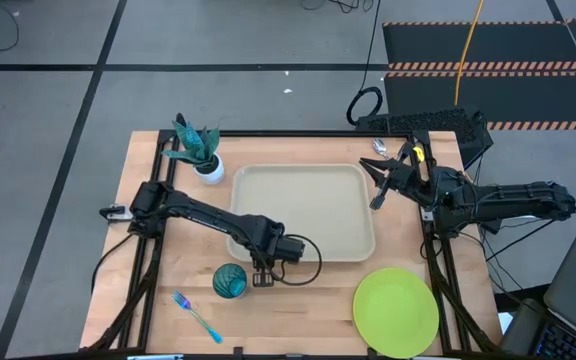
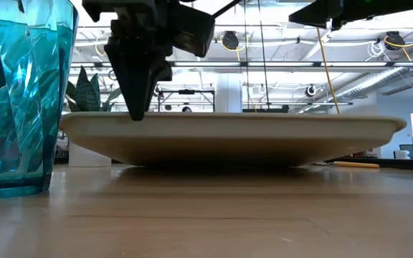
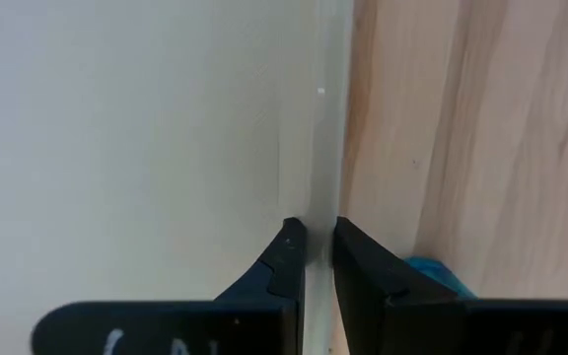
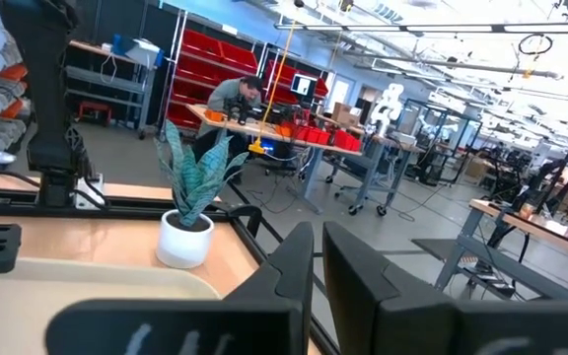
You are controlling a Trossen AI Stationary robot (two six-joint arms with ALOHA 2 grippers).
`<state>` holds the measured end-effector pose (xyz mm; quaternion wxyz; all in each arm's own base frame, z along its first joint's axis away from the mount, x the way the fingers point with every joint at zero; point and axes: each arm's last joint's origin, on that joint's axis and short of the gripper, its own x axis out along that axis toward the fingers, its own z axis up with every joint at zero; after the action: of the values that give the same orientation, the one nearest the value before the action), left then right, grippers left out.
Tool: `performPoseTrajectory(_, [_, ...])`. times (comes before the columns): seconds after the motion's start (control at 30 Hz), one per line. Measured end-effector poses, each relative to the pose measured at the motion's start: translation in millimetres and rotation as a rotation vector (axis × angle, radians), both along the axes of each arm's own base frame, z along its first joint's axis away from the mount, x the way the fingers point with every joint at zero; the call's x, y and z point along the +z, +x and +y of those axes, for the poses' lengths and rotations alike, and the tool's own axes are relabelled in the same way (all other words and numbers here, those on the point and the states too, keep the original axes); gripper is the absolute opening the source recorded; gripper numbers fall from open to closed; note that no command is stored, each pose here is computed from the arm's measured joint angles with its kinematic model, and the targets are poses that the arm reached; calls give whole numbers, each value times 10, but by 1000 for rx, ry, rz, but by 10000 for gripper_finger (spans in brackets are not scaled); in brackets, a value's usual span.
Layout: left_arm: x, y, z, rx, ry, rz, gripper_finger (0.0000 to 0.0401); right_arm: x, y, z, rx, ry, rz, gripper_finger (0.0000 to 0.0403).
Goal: Pick and place plate/cup/fork/spoon on tray
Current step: Adjust the white food tray to the center of the table
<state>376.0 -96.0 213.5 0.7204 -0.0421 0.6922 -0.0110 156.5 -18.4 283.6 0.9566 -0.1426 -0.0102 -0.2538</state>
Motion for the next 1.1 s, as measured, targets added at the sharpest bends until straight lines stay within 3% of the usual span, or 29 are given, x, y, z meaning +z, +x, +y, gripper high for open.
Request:
performPoseTrajectory(0.3, [4,48,-7,48,-9,-47,41,-57,6,14,19,97,9,20])
performPoseTrajectory(0.53, [5,53,7,110,1,-49,128,-71,12,80,64,159,-6,20])
performPoseTrajectory(0.7, [5,49,-7,108,-12,-44,166,-71,15,150,110,180,-13,20])
performPoseTrajectory(1.0, [5,47,-7,114,-10,-43,176,-80,15,224,154,181,0,20])
performPoseTrajectory(1.1, [7,68,8,120,47,-78,176,-79,15,221,151,169,4,20])
